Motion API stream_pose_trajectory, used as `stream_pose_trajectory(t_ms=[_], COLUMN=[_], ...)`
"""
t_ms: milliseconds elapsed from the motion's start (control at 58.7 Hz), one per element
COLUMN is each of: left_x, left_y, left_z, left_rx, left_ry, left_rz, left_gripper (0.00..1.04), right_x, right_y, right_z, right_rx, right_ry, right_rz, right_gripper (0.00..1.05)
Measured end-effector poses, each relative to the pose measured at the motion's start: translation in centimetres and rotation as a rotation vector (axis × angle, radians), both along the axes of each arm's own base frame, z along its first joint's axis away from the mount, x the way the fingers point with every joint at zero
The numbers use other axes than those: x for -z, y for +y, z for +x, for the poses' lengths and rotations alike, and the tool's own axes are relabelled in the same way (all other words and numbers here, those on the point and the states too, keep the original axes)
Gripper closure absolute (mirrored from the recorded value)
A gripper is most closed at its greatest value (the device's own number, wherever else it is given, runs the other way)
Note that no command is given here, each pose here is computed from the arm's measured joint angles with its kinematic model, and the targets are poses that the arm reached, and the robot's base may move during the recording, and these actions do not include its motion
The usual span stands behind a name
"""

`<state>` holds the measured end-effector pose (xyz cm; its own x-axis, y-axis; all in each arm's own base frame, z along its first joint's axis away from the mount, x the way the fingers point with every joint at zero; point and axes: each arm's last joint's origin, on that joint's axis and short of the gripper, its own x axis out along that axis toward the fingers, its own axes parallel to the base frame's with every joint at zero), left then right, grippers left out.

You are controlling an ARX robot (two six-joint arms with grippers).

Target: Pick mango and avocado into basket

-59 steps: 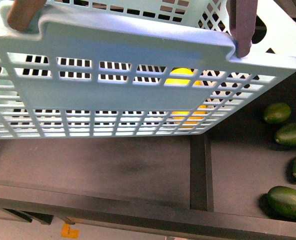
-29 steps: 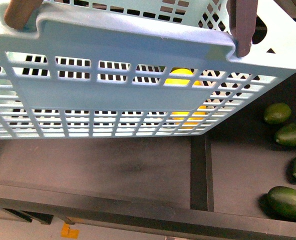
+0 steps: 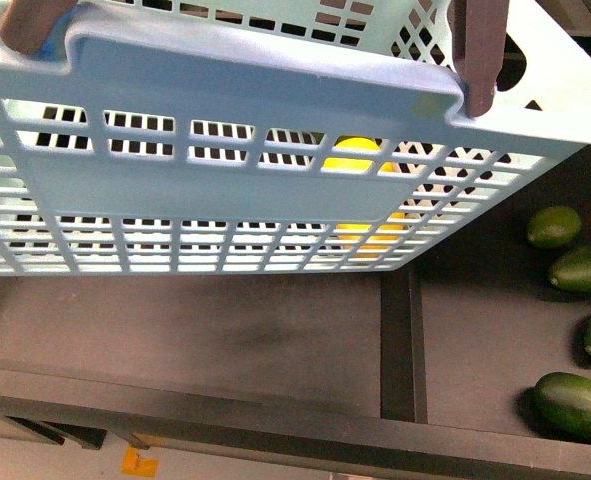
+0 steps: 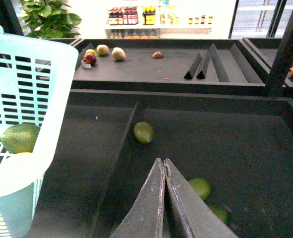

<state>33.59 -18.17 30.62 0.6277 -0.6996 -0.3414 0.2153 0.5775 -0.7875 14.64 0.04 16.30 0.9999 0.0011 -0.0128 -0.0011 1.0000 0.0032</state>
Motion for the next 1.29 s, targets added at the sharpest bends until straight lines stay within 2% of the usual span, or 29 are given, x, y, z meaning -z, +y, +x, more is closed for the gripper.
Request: stream_pose_trajectory(t_ms=[494,1294], left_x=[0.0,0.0], left_y=[0.0,0.0], left_z=[0.0,0.0], left_rx=[0.001,-0.001], left_ry=[0.001,0.001], left_rz=[-0.001,-0.001], left_gripper=[0.78,0.78], right_x=[-0.9,-0.6], right_y=[0.0,0.0], right_z=[-2.3,-4.9], right_rx=[0.000,-0.002], right_ry=[-0.029,-0.025], right_rz=[0.000,0.000], right_gripper=[1.03,1.03])
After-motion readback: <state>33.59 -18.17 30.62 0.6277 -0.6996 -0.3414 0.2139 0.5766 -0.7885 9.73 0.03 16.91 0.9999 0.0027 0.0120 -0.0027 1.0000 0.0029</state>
